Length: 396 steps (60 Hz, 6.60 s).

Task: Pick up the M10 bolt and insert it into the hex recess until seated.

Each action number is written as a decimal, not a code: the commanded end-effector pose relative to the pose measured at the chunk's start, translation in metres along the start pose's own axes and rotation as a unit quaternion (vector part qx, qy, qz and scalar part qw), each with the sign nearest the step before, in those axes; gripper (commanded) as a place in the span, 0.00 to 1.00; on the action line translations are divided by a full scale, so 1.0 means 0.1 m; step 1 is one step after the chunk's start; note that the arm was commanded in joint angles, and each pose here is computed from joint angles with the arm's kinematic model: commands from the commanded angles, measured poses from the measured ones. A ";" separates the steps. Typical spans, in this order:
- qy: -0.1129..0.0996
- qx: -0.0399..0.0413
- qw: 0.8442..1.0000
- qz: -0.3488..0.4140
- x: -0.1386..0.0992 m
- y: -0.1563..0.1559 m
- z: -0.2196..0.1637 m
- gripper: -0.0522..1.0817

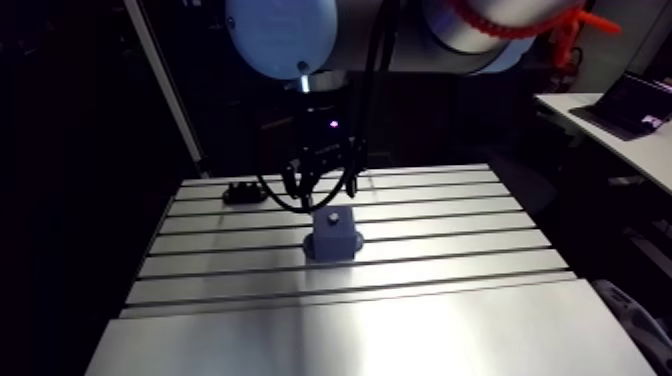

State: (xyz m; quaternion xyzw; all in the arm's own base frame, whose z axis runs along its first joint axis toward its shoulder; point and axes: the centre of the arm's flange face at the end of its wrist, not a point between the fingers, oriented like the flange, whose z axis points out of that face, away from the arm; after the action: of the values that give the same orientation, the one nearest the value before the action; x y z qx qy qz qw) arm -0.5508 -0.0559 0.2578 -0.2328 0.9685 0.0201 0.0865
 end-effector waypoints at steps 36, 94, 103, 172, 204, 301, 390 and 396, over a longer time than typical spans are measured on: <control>0.008 0.007 1.000 0.005 0.00 0.04 0.17 0.40; 0.017 0.014 1.000 0.008 -0.03 0.06 0.25 0.48; 0.021 0.013 1.000 0.008 -0.03 0.06 0.25 0.48; 0.022 0.011 1.000 0.008 -0.02 0.06 0.25 0.57; 0.020 0.012 1.000 0.008 -0.01 0.06 0.28 0.60; 0.021 0.012 1.000 0.009 0.00 0.07 0.30 0.66; 0.028 0.011 0.999 0.031 -0.02 -0.01 0.22 0.68; 0.028 0.012 0.999 0.042 -0.02 0.00 0.22 0.68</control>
State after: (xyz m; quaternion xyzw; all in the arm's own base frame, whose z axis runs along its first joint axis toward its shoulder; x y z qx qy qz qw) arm -0.5456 -0.0537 0.2362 -0.2062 0.9765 0.0053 0.0621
